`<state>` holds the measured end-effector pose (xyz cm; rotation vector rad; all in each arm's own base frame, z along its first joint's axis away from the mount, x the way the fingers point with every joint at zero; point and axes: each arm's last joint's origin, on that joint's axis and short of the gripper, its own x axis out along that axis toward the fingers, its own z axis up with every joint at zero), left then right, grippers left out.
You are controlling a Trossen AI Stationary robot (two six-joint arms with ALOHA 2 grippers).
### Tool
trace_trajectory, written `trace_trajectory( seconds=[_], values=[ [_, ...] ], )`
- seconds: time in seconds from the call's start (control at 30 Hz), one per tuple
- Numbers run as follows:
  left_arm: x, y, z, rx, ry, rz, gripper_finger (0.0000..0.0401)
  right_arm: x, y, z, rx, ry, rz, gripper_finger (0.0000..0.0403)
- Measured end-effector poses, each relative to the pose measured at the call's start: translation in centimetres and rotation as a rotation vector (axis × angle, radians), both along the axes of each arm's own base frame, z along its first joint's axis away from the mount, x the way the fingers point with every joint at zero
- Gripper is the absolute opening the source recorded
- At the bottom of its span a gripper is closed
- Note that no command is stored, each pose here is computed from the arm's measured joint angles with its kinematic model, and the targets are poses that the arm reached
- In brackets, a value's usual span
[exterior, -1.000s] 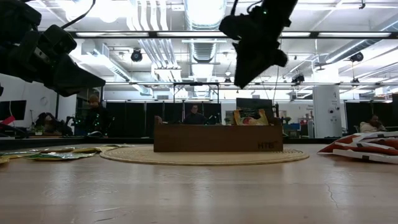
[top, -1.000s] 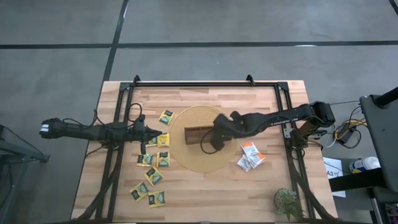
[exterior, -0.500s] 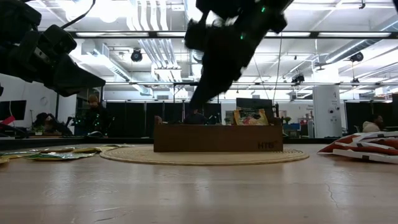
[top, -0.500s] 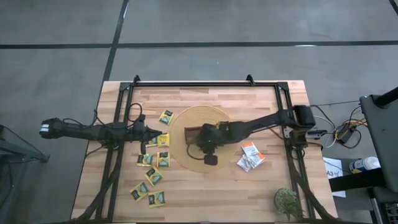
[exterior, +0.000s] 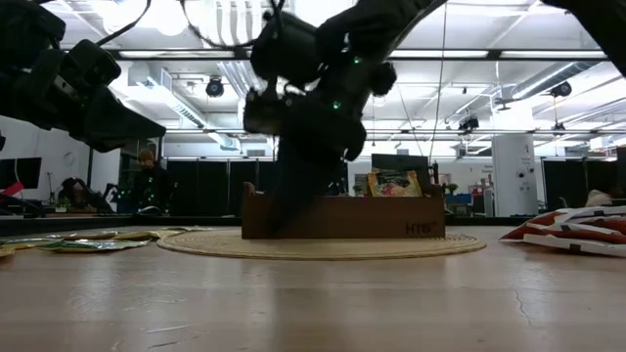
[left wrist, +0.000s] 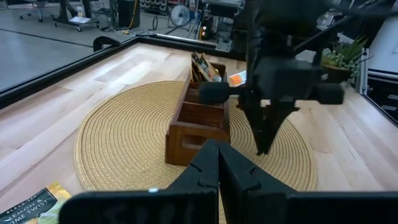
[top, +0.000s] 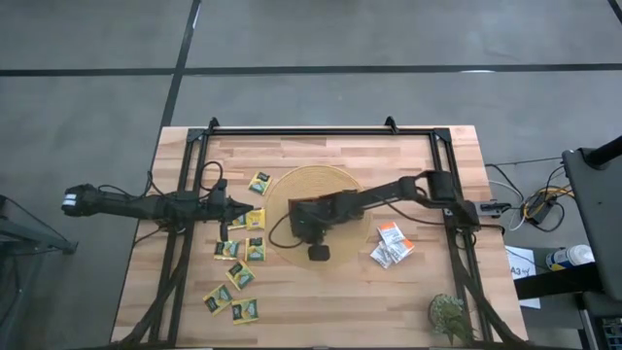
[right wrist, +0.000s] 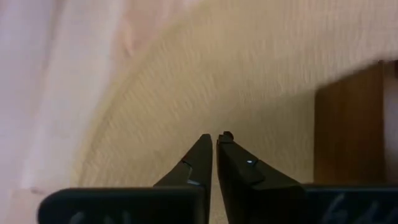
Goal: Pick & Place Tea
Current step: Put the white tea bag into the middle section of the wooden organizer
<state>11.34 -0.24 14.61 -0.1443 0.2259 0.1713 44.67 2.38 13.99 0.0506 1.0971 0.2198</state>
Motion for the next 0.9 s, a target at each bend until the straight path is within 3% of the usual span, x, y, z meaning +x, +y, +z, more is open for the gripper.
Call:
trace_trajectory(
  seconds=[0.2, 0.9],
  values=[
    [0.01, 0.0, -0.04, 0.0, 0.004, 0.0, 0.0, 0.04, -0.55, -0.99, 0.002, 0.103, -0.017, 0.0009],
    [0.03, 0.0, -0.06, 0.0, 0.007, 0.0, 0.0, -0.5, -1.18, -0.93, -0.014, 0.158, -0.071, 0.0008]
  ],
)
